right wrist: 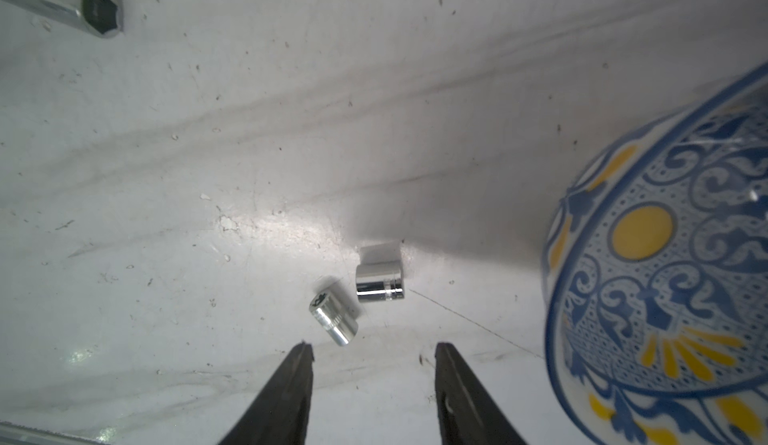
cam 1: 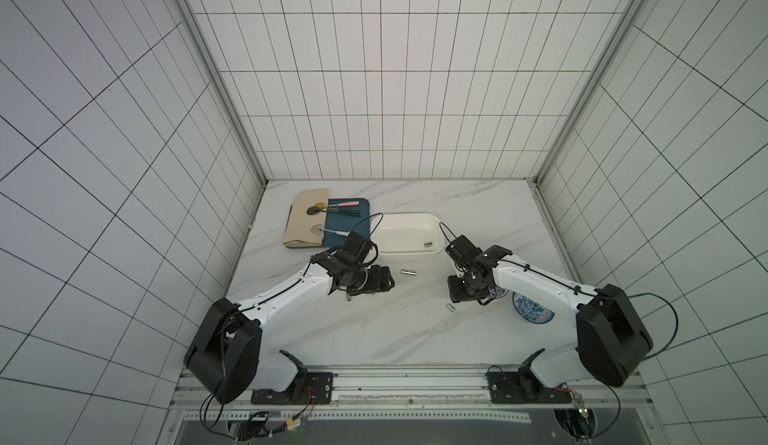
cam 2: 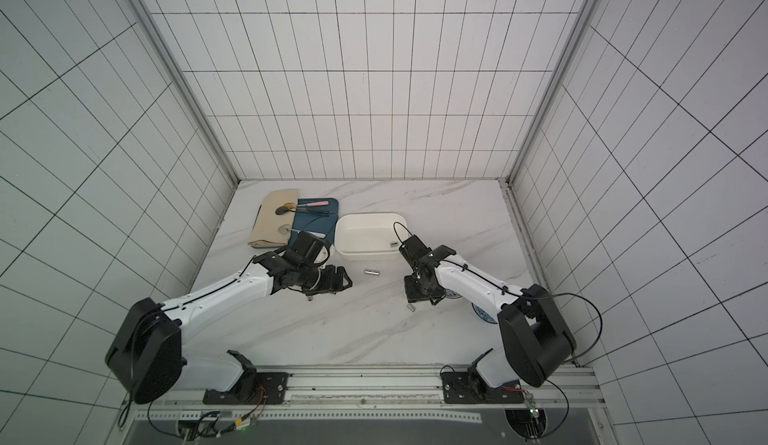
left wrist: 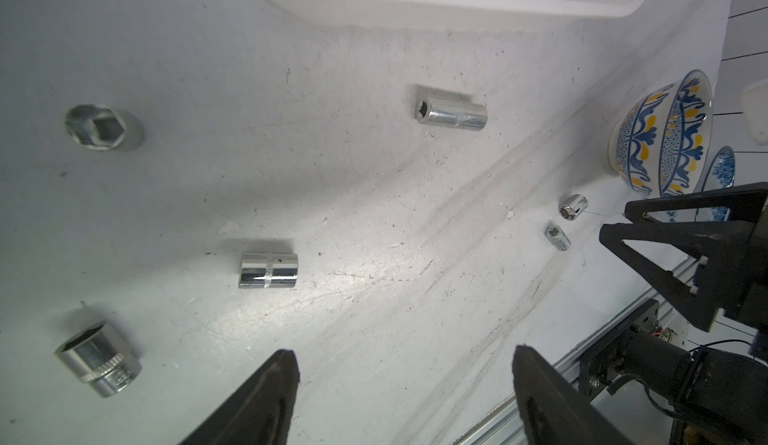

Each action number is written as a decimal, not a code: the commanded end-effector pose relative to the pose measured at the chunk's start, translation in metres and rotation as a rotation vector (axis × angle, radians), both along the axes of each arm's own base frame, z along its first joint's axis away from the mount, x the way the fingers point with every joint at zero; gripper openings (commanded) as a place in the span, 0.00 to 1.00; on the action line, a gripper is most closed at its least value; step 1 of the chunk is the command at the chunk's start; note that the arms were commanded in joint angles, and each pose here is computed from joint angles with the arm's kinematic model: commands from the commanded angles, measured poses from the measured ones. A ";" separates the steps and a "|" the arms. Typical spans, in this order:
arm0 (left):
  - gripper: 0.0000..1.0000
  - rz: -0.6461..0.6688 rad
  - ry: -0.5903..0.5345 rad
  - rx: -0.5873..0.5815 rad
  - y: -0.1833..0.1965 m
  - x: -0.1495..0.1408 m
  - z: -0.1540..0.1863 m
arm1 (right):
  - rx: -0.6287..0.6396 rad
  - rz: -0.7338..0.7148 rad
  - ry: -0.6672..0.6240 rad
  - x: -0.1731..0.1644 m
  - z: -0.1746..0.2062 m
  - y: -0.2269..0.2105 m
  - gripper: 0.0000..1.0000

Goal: Put the socket on the desktop into the storage box
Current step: Pick up the socket head from the center of the board, then place the socket head in the storage box.

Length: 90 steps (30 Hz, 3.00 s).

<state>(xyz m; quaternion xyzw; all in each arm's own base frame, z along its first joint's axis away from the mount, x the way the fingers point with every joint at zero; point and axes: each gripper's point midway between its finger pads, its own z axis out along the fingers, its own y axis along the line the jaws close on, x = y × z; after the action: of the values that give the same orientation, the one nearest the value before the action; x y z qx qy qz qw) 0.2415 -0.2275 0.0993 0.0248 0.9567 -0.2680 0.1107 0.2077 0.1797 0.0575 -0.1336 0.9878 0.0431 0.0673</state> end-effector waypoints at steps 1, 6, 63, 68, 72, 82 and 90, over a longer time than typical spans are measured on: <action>0.84 -0.003 -0.010 -0.014 -0.004 0.002 -0.001 | -0.033 -0.009 0.014 -0.004 -0.014 -0.004 0.50; 0.84 -0.001 -0.006 -0.010 -0.004 0.002 -0.002 | -0.061 -0.011 0.022 -0.003 -0.024 -0.007 0.49; 0.84 0.251 -0.103 -0.054 0.074 0.034 0.039 | 0.030 0.052 -0.169 0.080 0.070 0.041 0.26; 0.84 0.269 -0.101 -0.063 0.080 0.034 0.041 | 0.046 0.054 -0.196 0.104 0.083 0.053 0.26; 0.84 0.284 -0.099 -0.069 0.082 0.034 0.040 | 0.059 0.055 -0.212 0.124 0.089 0.063 0.26; 0.84 0.320 -0.110 -0.096 0.085 0.036 0.046 | 0.062 0.027 -0.197 0.168 0.075 0.080 0.26; 0.85 0.330 -0.124 -0.129 0.085 0.038 0.053 | 0.054 0.008 -0.173 0.191 0.057 0.083 0.26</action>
<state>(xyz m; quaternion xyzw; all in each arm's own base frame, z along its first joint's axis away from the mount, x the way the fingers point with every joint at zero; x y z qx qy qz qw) 0.2784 -0.1411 0.1487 -0.1231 0.9258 -0.2916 0.2068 0.3913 0.2635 0.1101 -0.1387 0.9762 0.0577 0.1567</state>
